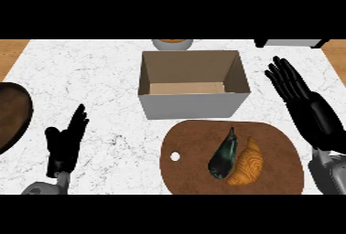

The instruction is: Pick the eggplant from the cutting board and place it in the cardboard box

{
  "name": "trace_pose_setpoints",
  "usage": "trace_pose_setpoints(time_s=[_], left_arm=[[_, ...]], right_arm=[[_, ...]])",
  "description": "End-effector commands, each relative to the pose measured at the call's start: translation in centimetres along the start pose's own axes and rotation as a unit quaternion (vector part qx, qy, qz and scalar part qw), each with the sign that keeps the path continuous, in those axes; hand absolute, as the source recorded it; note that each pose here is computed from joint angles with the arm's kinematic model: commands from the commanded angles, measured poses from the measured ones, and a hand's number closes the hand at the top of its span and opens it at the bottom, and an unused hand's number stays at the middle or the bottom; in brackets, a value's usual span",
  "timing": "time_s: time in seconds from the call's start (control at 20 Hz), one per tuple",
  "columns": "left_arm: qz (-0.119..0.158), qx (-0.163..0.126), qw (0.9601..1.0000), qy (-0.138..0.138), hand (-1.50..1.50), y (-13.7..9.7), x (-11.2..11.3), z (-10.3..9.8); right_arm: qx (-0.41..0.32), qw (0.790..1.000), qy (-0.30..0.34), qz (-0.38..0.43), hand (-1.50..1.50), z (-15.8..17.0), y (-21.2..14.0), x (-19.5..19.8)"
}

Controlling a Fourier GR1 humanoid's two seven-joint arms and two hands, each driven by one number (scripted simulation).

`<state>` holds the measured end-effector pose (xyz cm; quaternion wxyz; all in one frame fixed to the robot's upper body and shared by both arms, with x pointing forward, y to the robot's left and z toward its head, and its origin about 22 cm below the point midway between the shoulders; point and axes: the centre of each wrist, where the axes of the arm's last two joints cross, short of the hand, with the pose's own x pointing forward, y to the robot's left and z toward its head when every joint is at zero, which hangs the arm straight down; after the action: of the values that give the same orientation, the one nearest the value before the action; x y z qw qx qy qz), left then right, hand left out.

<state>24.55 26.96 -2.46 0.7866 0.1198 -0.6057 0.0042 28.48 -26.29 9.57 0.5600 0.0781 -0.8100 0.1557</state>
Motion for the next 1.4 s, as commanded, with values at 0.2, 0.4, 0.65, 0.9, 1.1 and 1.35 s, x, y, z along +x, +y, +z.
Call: trace_pose_setpoints(time_s=[0.2, 0.4, 0.65, 0.9, 1.1, 1.35], left_arm=[[-0.148, 0.107, 0.9804, -0.074, 0.00, 8.0, 3.1, -1.7], [-0.169, 0.083, 0.9803, -0.059, 0.00, 8.6, 2.5, -1.2], [-0.178, 0.104, 0.9773, -0.048, 0.00, 11.4, 3.1, -1.3], [-0.176, 0.083, 0.9792, -0.057, 0.00, 9.3, 3.9, -3.2], [-0.186, 0.087, 0.9764, -0.067, 0.00, 10.0, 3.9, -1.8], [-0.180, 0.087, 0.9781, -0.058, 0.00, 9.8, 2.4, -2.4]], right_arm=[[-0.214, 0.950, 0.189, -0.122, -1.50, 6.2, 1.7, -6.2], [-0.030, 0.925, 0.298, 0.233, -1.50, 10.4, -1.1, -6.4], [-0.230, 0.946, 0.228, -0.012, -1.50, 15.3, 6.8, -7.6], [-0.182, 0.963, 0.191, 0.053, -1.50, 17.7, 5.2, -9.3], [-0.101, 0.944, 0.260, 0.174, -1.50, 17.5, 1.5, -6.3], [0.013, 0.922, 0.322, 0.215, -1.50, 13.5, -1.3, -3.1]])
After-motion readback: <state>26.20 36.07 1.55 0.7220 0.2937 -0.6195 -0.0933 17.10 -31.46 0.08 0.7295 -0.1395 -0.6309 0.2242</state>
